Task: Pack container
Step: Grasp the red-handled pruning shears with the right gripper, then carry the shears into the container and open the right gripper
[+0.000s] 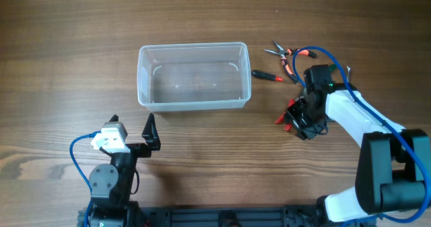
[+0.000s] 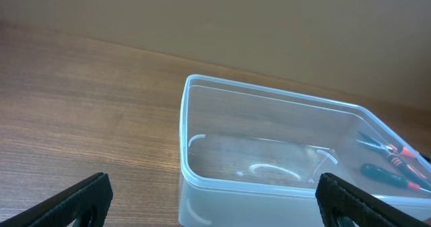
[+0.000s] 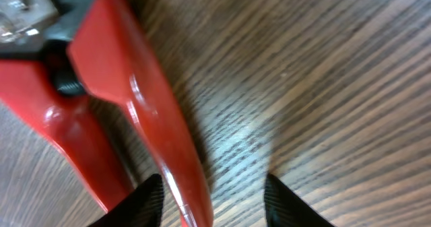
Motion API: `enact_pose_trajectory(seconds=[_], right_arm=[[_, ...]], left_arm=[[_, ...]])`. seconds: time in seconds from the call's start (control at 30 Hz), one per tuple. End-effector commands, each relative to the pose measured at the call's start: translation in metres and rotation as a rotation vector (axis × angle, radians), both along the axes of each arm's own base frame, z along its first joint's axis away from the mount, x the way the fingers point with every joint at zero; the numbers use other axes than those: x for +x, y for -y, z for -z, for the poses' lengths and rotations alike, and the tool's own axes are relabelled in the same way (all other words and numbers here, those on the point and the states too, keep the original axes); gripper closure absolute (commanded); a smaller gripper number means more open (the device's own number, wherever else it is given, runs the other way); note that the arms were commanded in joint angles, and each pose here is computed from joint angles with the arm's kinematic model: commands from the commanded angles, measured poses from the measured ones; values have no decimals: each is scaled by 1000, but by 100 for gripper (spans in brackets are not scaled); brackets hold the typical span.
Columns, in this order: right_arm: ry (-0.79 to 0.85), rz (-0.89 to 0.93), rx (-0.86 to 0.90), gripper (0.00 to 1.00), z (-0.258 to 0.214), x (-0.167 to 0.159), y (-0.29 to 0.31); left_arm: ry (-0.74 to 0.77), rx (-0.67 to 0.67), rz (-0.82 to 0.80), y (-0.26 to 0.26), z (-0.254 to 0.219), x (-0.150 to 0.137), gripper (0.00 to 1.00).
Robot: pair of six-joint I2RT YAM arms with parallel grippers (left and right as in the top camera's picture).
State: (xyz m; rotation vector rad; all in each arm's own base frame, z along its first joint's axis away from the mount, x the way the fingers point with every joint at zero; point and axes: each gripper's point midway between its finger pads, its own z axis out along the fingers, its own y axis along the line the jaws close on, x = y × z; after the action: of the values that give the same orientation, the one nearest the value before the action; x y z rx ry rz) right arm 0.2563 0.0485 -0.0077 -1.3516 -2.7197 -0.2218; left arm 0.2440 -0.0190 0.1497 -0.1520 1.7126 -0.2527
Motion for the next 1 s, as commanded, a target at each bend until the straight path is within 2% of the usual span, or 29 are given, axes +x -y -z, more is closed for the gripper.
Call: enact_pose_trajectory(seconds=[0.0,0.1,0.2,0.27,0.37,0.57,0.63,0.73,0.8,0.97], right_arm=[[-116,-2,-26,69,35,-21,4],[-85,-27,-22,79,36,-15,3],[6,-115,-8,79,26,9,0],[79,-182,10,83,8,29,-4],[226,-268,15,96,-38,64,-11],[672,-568,1,96,-170,121,-62],[797,-671,-10,96,-204,126,-84],[982,-920,-37,96,-247,123,-128],[1099,-1181,-32,96,-259,109,-169],[1150,-1663,-121,96,-234,90,-216]], left_arm=[[-4,-8,-10,-2,2,0,0],[-4,-8,-10,-2,2,0,0],[-4,-8,-10,-2,2,0,0],[-4,-8,-10,-2,2,0,0],[-4,-8,-10,-2,2,0,0],[-4,-8,-10,-2,2,0,0],[-4,-8,-10,-2,2,0,0],[-4,-8,-10,-2,2,0,0],[-4,-8,-10,-2,2,0,0],[-4,-8,-10,-2,2,0,0]])
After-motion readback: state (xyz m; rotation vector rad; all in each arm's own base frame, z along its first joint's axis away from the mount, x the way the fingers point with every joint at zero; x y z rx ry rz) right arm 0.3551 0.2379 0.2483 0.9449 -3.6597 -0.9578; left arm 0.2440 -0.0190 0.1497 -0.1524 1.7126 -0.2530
